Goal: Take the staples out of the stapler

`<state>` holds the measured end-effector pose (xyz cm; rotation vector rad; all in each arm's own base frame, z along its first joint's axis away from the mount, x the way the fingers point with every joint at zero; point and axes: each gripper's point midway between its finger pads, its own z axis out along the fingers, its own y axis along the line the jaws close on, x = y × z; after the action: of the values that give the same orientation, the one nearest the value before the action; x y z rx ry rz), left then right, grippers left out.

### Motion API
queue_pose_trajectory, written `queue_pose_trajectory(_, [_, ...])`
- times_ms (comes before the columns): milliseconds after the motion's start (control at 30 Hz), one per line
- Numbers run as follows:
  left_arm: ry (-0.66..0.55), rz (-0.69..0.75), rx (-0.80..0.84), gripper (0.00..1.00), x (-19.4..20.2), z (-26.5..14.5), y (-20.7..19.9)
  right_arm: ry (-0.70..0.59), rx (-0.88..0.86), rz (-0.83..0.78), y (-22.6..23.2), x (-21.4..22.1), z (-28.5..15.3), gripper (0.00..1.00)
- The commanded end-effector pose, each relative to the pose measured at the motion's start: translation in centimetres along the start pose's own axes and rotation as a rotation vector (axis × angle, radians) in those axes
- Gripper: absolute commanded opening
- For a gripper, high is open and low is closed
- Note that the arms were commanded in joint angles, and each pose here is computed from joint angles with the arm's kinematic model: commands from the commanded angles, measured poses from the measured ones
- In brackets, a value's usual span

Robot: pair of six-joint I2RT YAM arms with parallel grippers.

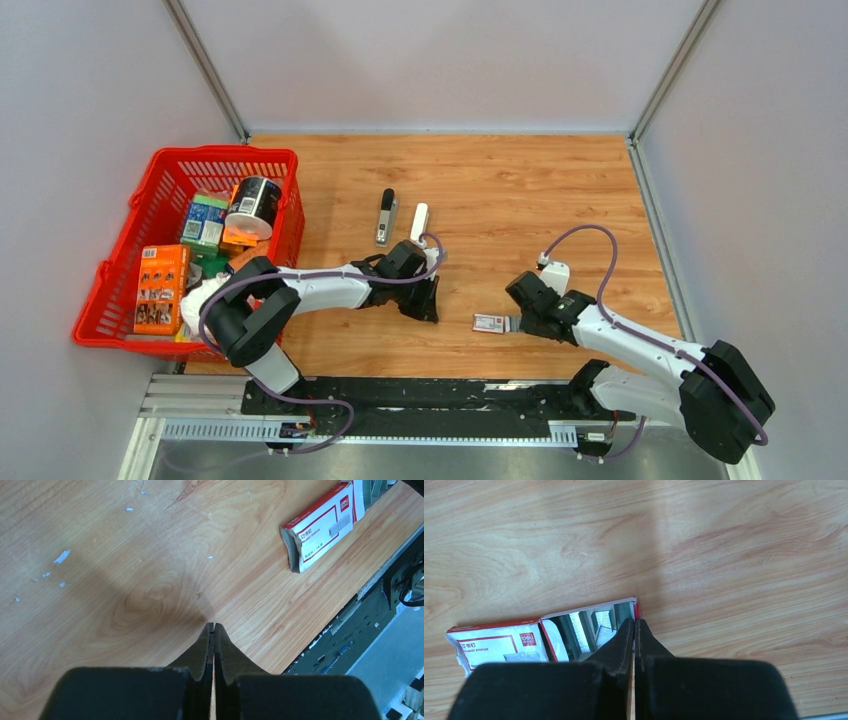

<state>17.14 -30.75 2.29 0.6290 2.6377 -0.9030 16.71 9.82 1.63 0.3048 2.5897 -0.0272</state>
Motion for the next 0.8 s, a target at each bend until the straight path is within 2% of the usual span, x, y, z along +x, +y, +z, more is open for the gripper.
queue_pose_trajectory(0, [-0.036,0.021,0.053,0.00,-1.8,0.5,-1.8,0.039,-0.062,0.007,1.4,0.7,-0.4,0.00])
queue_pose_trajectory(767, [-0.003,0.016,0.065,0.00,-0.9,2.1,-2.6,0.033,-0.070,0.024,2.2,0.8,-0.9,0.00])
